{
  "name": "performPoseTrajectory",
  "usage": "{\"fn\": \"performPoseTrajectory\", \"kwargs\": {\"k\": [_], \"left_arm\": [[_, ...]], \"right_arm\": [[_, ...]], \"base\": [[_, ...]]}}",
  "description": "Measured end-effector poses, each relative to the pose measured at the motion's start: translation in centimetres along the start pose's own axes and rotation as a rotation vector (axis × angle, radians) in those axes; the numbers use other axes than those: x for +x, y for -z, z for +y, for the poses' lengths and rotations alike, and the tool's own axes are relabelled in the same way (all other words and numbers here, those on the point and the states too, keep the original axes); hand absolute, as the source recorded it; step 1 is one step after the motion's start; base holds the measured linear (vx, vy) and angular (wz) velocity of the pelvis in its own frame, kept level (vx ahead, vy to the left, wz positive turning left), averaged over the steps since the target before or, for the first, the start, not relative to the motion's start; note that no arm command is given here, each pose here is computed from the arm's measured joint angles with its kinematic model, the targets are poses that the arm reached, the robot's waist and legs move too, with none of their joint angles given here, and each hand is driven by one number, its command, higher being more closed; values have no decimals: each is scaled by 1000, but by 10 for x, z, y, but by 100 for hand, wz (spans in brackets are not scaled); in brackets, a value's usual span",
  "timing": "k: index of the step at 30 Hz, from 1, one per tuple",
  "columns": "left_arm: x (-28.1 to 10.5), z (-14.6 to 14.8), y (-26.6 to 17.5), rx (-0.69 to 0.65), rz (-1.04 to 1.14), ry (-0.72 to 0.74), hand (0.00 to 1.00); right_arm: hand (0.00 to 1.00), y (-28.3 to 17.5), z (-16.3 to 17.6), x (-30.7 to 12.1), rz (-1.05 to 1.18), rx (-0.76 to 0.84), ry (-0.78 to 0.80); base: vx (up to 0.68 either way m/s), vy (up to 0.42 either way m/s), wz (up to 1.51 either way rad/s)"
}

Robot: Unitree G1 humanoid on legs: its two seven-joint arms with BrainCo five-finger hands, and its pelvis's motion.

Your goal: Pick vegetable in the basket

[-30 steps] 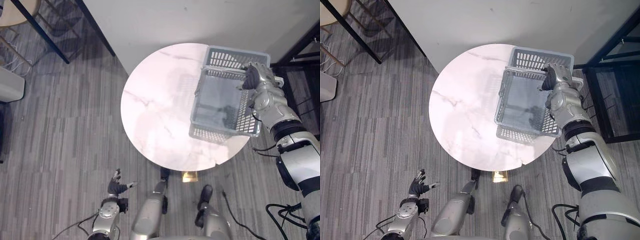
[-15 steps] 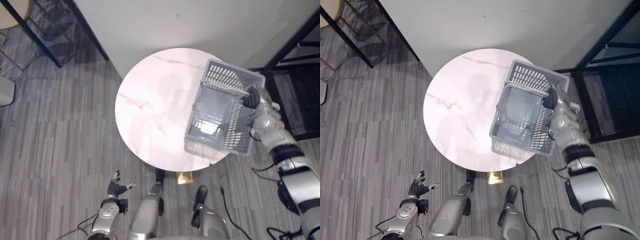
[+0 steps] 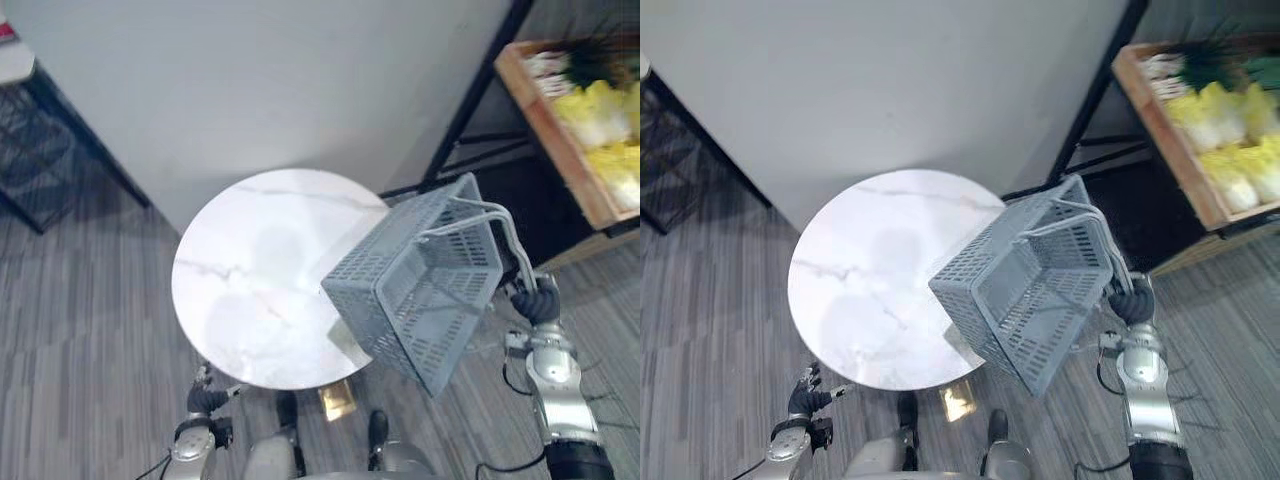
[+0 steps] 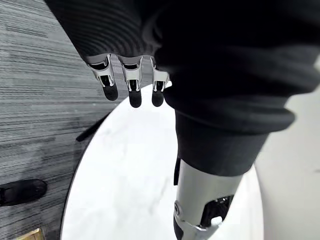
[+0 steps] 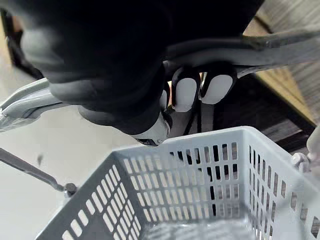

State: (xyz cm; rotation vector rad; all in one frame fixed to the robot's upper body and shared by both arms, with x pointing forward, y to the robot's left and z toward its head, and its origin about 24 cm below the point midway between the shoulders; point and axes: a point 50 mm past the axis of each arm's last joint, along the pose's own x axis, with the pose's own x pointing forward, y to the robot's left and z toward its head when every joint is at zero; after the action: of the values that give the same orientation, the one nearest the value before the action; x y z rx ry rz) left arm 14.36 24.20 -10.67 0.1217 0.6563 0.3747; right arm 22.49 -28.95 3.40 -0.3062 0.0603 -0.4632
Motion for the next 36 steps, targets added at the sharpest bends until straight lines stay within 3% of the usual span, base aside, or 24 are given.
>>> {"fn": "performPoseTrajectory", "kwargs": {"k": [6,11,18,20,24,27,36], "left_arm": [[-6,2,8,-4,20,7,0],[-10,13,16,-15,45,-33,0],[-8,29,-7,-63,-55,-117,0],[-9,27,-8,-74,-61,-114,0],[-18,-11,-2,-128,-38,-21,0],[-18,-23,-5,-113,-48,26,0],[-23,-15,5,-120,-20,2,0]], "right_arm": [[100,31,-18,-27,129,88,90],[100,45,-9,-33,199,173,122],[100,68,-2,-53,320,250,230],[100,67,0,-52,320,263,235],[100,54,-10,-41,255,274,263],[100,58,-12,-46,272,279,274],[100,62,-5,-48,290,289,233]], "base": [[-40,13,-25],[-62,28,-52],[-28,-92,11],[-151,-225,-25],[-230,-169,-3],[-279,-99,45],[-121,20,0]]}}
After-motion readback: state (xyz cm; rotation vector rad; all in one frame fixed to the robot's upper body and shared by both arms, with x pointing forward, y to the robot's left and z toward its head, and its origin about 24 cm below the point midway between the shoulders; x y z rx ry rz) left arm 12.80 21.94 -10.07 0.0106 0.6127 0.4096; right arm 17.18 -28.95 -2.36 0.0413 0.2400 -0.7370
